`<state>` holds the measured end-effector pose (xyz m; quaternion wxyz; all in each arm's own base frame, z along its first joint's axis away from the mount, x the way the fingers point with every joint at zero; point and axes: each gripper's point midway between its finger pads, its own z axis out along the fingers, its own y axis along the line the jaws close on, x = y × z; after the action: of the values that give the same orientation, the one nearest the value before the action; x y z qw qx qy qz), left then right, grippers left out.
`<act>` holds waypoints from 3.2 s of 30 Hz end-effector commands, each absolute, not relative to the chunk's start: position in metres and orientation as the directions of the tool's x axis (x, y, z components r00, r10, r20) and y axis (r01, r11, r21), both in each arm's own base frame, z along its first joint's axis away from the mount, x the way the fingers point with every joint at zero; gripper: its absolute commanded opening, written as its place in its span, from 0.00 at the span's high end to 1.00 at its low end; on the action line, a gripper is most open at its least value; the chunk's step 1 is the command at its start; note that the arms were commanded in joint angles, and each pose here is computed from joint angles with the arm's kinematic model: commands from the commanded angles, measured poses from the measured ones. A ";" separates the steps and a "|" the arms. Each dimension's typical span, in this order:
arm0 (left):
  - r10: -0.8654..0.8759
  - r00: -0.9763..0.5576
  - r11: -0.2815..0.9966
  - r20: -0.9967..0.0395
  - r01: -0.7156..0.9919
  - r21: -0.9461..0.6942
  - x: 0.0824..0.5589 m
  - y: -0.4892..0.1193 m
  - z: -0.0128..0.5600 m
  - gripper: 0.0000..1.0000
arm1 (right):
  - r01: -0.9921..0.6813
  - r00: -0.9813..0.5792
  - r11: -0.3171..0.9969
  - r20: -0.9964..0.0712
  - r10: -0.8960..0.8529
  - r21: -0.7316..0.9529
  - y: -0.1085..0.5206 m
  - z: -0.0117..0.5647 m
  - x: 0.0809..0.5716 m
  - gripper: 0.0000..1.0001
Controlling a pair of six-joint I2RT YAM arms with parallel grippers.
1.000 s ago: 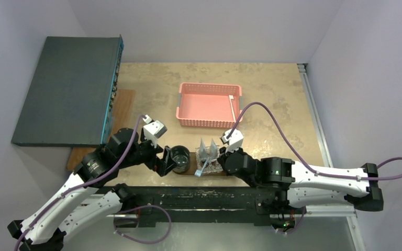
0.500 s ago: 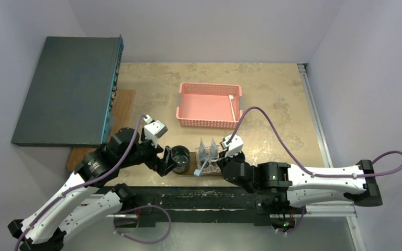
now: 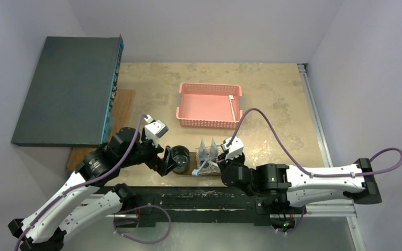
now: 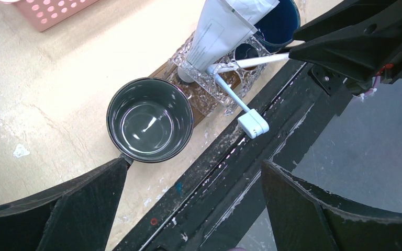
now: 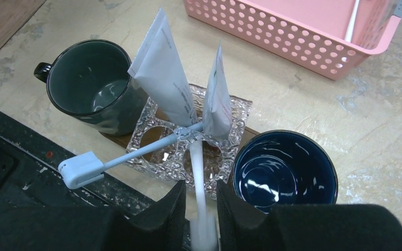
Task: Prepare toiletry sets of a toothbrush and toothpaste on the tray
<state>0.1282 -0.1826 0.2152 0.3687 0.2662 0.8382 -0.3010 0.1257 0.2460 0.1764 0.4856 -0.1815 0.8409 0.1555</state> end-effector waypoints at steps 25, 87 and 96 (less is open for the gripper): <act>0.175 -0.546 0.707 -0.819 0.649 -0.281 0.141 -0.180 0.232 0.00 | -0.402 -0.325 0.913 -0.943 -0.078 0.063 0.228 0.258 0.143 0.56; -0.134 -0.322 0.876 -0.937 0.404 -0.264 0.195 -0.108 0.300 0.00 | -0.223 -0.102 0.953 -0.978 0.185 0.203 0.094 0.337 0.277 0.01; -0.123 -0.292 0.830 -0.949 0.493 -0.260 0.173 -0.115 0.295 0.00 | -0.309 -0.021 0.925 -0.973 0.229 0.224 0.096 0.349 0.248 0.01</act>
<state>0.1815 -0.1078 0.2880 0.5723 0.1002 0.7776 -0.2402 0.2571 0.0906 0.3296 0.6768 -0.0217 0.7175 0.1633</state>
